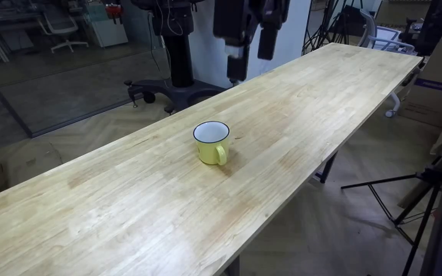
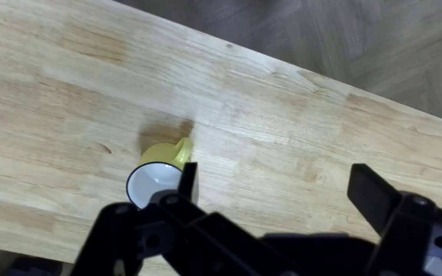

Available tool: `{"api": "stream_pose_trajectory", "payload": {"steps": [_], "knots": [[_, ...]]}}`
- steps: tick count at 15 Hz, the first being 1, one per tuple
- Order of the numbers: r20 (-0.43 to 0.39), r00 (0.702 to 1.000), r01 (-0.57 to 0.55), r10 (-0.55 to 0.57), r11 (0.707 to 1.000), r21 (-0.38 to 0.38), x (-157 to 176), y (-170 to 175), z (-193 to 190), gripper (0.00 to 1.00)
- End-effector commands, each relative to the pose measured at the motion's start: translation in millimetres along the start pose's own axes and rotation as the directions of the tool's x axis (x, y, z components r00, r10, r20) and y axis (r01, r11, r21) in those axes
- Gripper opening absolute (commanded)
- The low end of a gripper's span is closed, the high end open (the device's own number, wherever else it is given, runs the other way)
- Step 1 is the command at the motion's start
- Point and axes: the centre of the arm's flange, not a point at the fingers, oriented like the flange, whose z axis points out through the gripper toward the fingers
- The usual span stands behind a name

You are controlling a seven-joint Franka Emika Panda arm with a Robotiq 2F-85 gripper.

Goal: Move the yellow mug to the right

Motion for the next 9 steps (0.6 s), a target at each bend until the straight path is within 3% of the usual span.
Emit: {"api": "stream_pose_trajectory", "payload": {"steps": [1, 3, 4, 9], "knots": [[-0.063, 0.996, 0.061, -0.066, 0.995, -0.076, 29.3, 7.1, 28.5, 1.0], [-0.091, 0.994, 0.054, -0.067, 0.99, -0.134, 38.8, 10.5, 39.2, 1.0], [-0.071, 0.994, 0.077, -0.083, 0.993, -0.091, 20.3, 8.6, 31.6, 1.0], [-0.08, 0.993, 0.082, -0.091, 0.99, -0.112, 29.2, 12.6, 41.0, 1.0]]}}
